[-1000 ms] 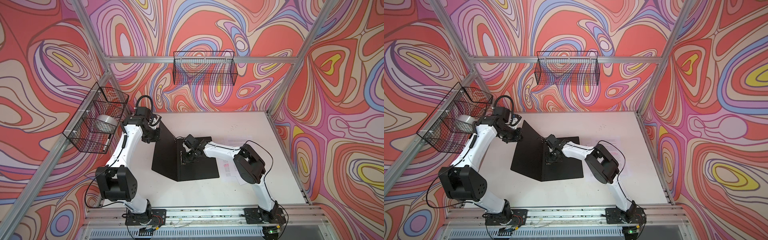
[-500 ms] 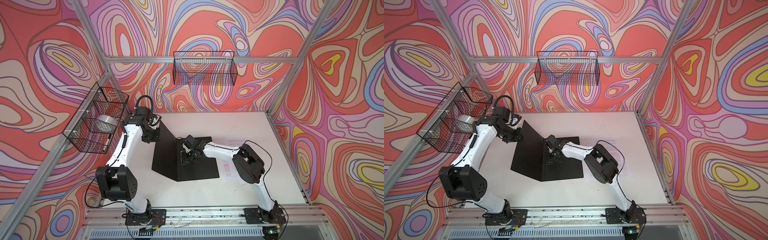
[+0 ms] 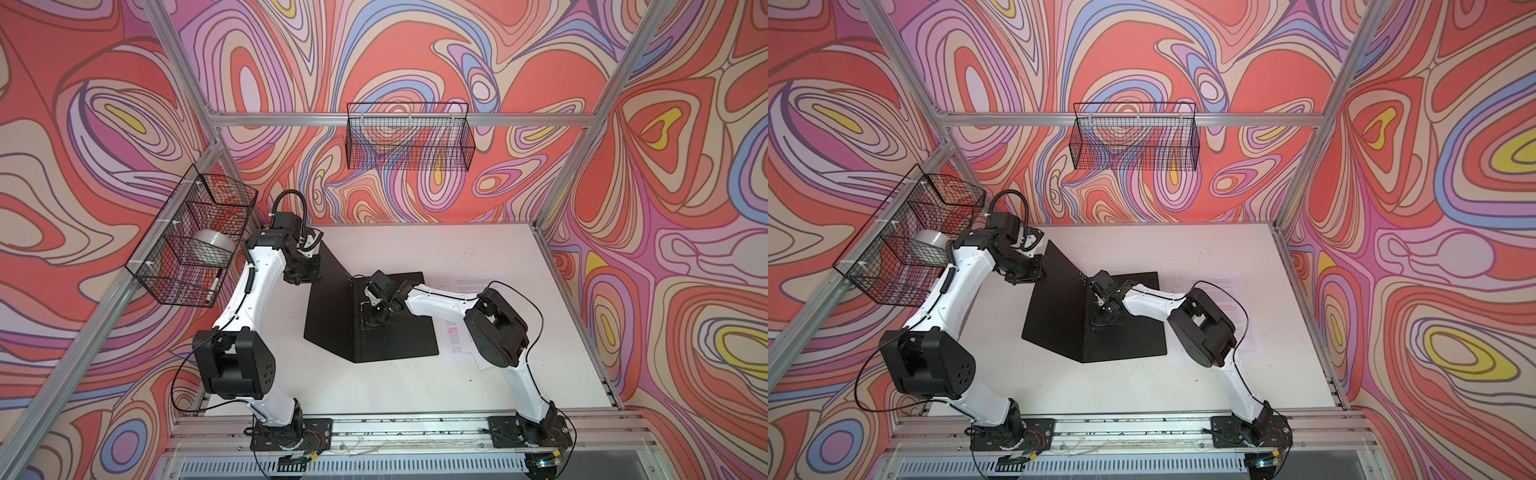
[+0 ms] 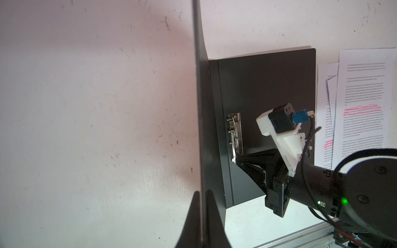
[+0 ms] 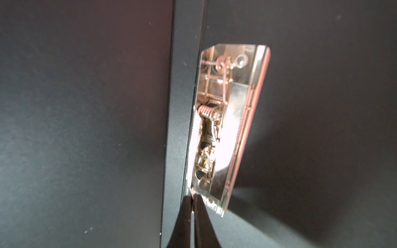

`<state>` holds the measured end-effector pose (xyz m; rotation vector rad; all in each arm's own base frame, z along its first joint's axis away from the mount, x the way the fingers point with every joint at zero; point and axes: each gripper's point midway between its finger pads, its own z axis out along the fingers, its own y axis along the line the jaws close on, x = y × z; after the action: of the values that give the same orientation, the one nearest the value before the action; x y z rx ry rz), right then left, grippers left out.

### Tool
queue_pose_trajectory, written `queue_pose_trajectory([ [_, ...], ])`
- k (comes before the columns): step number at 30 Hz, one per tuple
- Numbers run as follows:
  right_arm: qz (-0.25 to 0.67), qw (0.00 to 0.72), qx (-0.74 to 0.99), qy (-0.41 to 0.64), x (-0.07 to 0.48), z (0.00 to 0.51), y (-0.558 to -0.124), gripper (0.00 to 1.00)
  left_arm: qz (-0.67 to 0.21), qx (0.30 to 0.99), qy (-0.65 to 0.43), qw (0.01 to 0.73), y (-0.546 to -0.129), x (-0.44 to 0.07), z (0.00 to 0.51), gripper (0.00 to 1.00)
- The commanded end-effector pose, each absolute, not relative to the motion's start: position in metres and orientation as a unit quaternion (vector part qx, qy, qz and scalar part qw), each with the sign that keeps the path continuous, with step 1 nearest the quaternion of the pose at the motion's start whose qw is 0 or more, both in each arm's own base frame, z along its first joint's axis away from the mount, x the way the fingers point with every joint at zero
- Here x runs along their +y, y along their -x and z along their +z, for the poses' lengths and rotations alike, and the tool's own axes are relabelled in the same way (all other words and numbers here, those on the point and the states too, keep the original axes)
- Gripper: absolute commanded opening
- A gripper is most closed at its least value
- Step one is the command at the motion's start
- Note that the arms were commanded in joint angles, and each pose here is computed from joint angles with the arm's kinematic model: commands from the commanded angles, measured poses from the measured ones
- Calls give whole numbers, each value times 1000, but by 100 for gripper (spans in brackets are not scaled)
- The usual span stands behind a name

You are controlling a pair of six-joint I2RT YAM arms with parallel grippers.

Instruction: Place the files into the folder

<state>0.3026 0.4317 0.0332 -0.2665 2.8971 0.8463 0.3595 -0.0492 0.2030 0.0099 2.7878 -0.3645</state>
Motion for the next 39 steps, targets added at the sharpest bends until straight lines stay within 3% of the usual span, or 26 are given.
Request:
queue_pose_trajectory([
  [1,216,9,972,89,409,-16,-283,2,-117,980,-16,162,-360,-45,207,0],
  [16,126,-11,988,90,377,-55,-274,0,-110,979,-21,170,-364,-43,214,0],
  [39,115,45,988,98,375,-11,-293,0,-98,982,-25,161,-359,-35,207,0],
])
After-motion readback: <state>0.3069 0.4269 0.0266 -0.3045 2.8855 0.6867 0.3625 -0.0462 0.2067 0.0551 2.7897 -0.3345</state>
